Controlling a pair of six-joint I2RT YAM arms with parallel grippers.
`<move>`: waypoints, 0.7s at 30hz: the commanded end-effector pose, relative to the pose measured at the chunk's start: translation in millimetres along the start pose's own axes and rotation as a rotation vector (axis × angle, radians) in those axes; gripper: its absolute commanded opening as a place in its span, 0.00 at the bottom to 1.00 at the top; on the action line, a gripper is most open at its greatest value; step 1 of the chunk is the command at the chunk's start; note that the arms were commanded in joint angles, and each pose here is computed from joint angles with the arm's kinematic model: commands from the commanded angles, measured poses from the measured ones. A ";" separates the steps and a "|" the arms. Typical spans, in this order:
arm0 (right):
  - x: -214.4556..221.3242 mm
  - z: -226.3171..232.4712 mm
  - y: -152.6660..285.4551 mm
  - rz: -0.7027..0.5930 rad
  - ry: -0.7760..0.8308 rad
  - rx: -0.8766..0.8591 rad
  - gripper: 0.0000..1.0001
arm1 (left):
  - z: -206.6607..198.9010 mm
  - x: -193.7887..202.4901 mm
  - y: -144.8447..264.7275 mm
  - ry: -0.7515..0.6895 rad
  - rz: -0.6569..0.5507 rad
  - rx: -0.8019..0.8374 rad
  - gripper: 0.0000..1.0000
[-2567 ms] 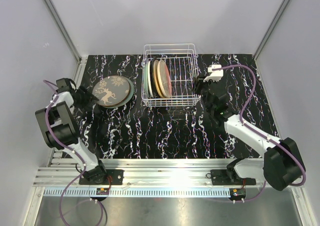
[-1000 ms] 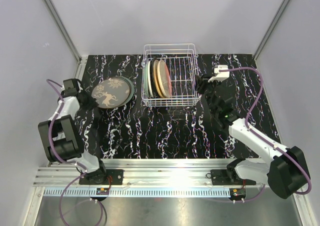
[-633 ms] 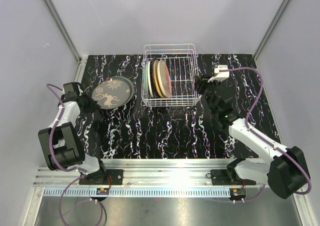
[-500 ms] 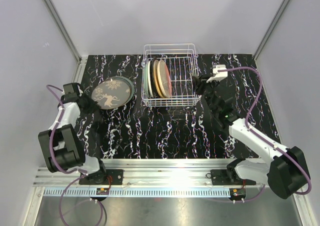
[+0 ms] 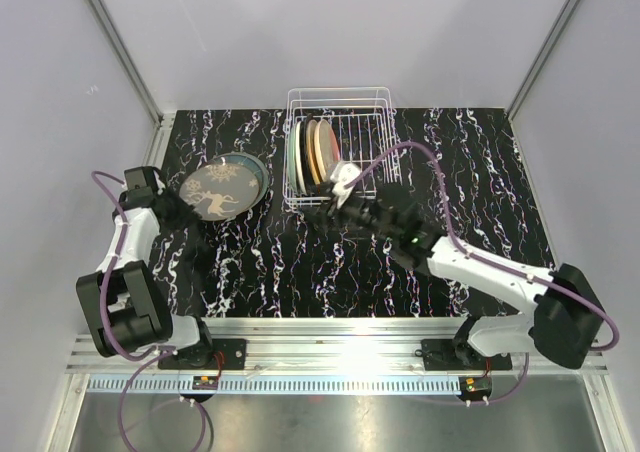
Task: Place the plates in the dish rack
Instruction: Grab a plate with the left arm
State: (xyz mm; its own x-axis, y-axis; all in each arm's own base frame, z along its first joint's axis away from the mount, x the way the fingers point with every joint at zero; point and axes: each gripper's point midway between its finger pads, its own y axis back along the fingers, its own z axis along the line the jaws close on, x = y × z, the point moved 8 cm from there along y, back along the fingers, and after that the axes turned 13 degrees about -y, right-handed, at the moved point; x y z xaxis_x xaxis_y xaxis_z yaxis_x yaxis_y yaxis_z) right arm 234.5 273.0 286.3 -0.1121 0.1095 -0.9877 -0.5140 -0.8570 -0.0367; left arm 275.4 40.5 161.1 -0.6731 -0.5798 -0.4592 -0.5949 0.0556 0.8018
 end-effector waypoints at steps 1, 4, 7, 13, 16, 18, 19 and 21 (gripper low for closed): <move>-2.6 32.3 -20.4 0.022 0.195 -0.124 0.60 | -5.3 -0.3 17.3 -0.067 0.002 0.009 0.00; 6.9 59.1 -46.7 0.078 0.284 -0.177 0.61 | -8.4 -4.7 23.5 -0.080 -0.010 0.015 0.00; 28.8 69.5 -72.4 0.138 0.350 -0.221 0.62 | -11.7 -7.7 29.4 -0.087 -0.022 0.027 0.00; 71.8 78.1 -123.7 0.252 0.464 -0.261 0.65 | -17.6 -14.7 38.5 -0.098 -0.038 0.045 0.00; 90.0 77.8 -145.8 0.282 0.525 -0.266 0.66 | -19.8 -16.5 40.5 -0.100 -0.038 0.060 0.00; 113.4 75.6 -158.5 0.332 0.599 -0.213 0.66 | -20.7 -18.3 41.8 -0.103 -0.035 0.063 0.00; 111.1 77.9 -166.2 0.304 0.648 -0.178 0.66 | -21.3 -18.7 42.3 -0.106 -0.036 0.064 0.00; 127.7 76.4 -174.4 0.314 0.665 -0.181 0.66 | -21.7 -19.6 42.6 -0.111 -0.030 0.064 0.00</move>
State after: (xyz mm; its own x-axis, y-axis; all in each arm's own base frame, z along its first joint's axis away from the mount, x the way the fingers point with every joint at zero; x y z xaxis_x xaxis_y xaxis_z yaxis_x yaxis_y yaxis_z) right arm 239.6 458.4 167.4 0.2214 -0.4302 -0.8751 -0.3269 -0.8782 0.3490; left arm 268.4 39.8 189.6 -0.6984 -0.5427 -0.4665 -0.5861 0.0596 0.8081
